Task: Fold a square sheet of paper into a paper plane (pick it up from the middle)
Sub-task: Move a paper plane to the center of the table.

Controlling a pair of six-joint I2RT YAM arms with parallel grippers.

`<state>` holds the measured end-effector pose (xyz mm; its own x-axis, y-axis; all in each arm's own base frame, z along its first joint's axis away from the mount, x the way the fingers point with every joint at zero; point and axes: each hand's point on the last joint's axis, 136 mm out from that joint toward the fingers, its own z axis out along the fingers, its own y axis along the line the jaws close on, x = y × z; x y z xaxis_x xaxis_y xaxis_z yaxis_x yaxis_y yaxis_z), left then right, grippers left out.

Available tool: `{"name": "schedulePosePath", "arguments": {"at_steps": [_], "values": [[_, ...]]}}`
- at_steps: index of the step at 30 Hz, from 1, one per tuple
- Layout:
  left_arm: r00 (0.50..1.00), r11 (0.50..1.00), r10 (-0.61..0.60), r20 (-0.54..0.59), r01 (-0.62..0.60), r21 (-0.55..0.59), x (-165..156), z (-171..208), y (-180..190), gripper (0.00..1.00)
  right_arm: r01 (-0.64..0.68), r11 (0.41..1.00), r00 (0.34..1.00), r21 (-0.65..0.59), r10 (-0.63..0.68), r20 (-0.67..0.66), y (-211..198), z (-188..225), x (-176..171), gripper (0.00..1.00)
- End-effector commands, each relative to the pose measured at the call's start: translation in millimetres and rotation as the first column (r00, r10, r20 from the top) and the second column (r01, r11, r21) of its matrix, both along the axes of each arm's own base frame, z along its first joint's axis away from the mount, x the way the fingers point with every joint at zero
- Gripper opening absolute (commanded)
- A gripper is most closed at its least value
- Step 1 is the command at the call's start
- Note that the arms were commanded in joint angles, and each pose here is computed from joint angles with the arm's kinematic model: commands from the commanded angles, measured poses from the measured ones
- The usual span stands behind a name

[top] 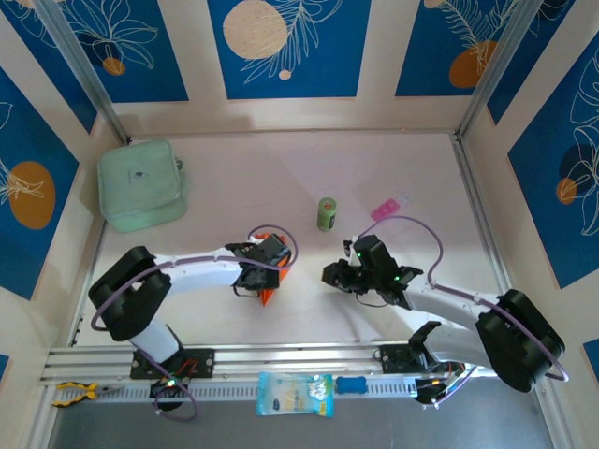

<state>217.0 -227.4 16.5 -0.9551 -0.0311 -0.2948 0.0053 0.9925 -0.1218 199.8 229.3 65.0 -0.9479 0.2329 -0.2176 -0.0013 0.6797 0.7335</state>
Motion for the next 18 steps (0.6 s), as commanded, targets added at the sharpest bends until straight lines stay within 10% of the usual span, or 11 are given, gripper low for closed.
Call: {"name": "schedulePosePath", "arguments": {"at_steps": [1,18], "values": [[0.998,0.998,0.034,-0.061,-0.03,0.063,-14,-14,6,0.41,-0.013,1.0,1.0,-0.006,0.012,-0.004,-9,-2,-6,0.19],[0.998,0.998,0.051,0.029,-0.051,0.021,-1,26,-1,0.46,0.059,0.998,0.997,-0.003,-0.059,0.042,-38,20,-3,0.22]]}}
